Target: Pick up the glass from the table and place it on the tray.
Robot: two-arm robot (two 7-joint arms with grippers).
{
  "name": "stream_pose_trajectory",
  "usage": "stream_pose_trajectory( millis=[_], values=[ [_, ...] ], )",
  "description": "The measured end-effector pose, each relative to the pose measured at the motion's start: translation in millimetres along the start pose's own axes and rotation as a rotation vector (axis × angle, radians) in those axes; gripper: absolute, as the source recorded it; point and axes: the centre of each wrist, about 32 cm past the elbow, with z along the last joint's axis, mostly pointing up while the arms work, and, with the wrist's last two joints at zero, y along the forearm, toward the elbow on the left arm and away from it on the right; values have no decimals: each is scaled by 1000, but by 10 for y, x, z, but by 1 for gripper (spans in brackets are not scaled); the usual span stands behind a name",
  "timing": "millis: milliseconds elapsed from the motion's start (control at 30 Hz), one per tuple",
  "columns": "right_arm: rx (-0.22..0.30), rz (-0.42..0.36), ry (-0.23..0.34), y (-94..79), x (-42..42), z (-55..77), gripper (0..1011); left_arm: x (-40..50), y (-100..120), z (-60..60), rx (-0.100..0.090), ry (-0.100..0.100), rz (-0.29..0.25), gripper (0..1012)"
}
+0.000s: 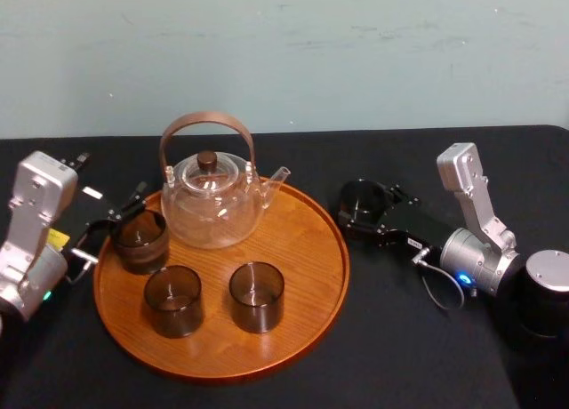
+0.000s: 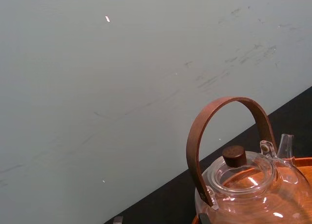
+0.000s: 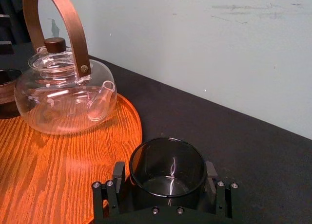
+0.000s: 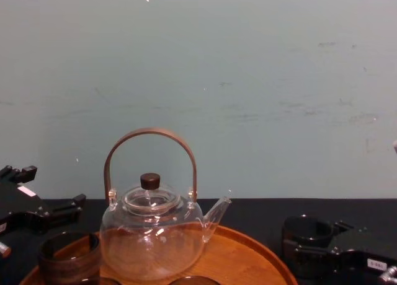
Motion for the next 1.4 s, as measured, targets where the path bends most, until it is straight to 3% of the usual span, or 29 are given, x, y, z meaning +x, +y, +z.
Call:
stream_pose_trajectory(
  millis=[267, 467, 1400],
  values=[
    [1, 0, 0, 1, -1, -2, 1003, 0, 0, 0, 0, 0, 0, 1001],
    [2, 1, 0, 1, 1, -1, 902, 0, 0, 0, 0, 0, 0, 1001],
    [13, 4, -7, -9, -2, 6, 902, 0, 0, 0, 0, 0, 0, 1001]
  ],
)
